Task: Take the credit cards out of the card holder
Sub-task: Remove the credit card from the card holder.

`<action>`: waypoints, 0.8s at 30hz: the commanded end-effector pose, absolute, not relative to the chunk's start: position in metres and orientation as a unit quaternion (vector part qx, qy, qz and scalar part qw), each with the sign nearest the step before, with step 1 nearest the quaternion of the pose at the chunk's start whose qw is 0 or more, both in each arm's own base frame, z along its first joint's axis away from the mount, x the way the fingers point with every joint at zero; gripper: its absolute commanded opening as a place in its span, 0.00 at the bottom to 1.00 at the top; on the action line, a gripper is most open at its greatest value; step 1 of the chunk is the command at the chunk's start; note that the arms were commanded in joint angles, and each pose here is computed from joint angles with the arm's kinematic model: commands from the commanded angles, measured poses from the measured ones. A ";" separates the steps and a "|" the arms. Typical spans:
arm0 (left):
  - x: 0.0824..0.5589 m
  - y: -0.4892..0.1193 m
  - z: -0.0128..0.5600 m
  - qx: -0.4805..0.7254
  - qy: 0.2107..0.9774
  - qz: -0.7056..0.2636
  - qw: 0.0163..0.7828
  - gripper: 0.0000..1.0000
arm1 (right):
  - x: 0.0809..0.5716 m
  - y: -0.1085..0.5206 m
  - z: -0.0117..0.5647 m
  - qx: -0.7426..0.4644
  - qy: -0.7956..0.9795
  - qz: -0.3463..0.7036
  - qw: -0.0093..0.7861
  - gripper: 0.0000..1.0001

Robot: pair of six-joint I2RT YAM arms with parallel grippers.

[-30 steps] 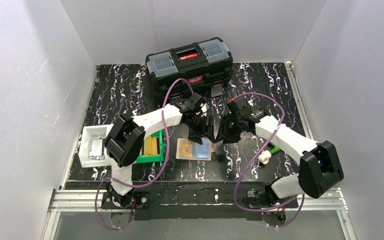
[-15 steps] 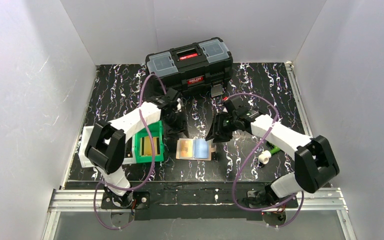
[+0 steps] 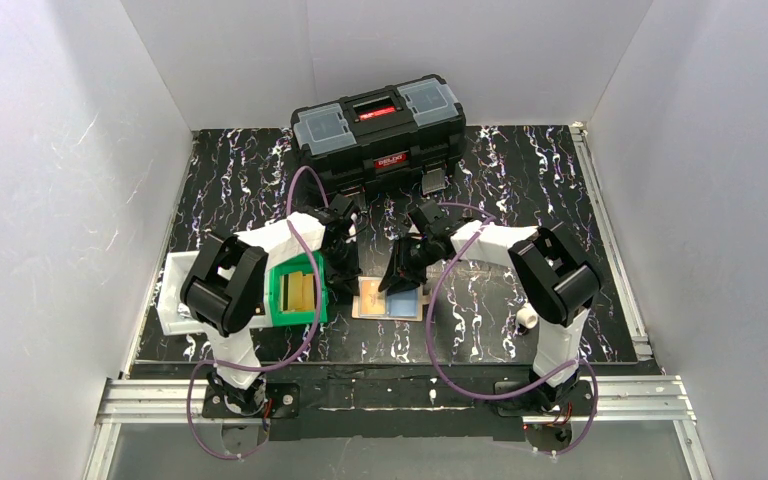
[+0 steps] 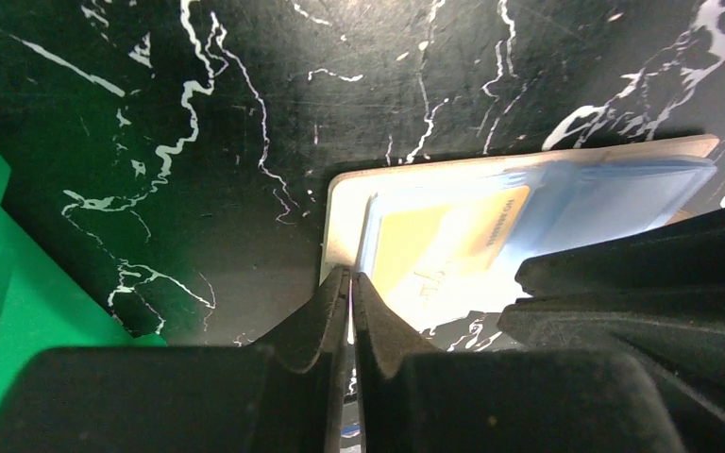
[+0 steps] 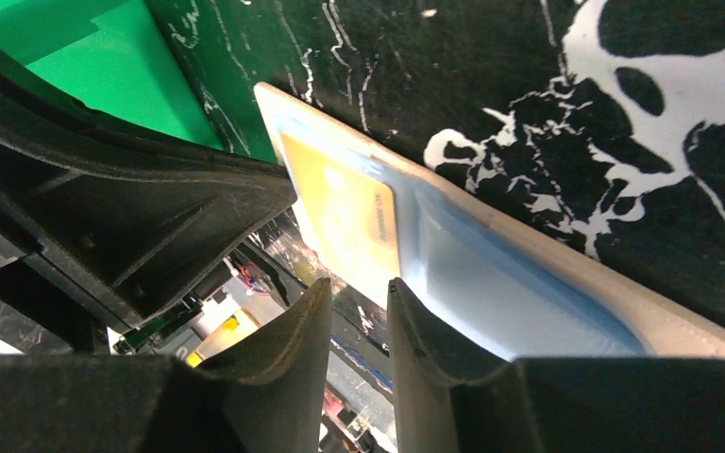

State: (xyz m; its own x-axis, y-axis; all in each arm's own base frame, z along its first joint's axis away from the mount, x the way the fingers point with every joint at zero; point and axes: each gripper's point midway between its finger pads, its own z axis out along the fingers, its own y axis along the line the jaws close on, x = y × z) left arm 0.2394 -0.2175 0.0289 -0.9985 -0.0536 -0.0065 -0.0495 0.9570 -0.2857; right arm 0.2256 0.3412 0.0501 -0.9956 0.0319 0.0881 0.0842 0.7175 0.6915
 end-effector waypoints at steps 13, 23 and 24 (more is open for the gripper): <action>0.208 -0.216 0.010 -0.042 0.990 -0.133 -0.029 0.00 | 0.215 0.319 0.018 -0.036 -0.934 -0.352 0.042 0.38; 0.199 -0.217 0.001 -0.078 0.989 -0.124 -0.029 0.00 | 0.212 0.316 0.021 -0.022 -0.933 -0.357 0.041 0.41; 0.199 -0.217 0.000 -0.080 0.989 -0.123 -0.029 0.00 | 0.212 0.316 0.022 -0.022 -0.932 -0.358 0.042 0.41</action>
State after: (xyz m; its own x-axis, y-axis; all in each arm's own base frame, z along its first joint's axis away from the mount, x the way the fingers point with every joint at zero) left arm 0.2298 -0.2219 0.0204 -0.9905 -0.1370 -0.0068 -0.1287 0.9453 -0.2999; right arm 0.2170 0.3304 0.0304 -0.9942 0.0146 0.1066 0.0860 0.7037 0.7053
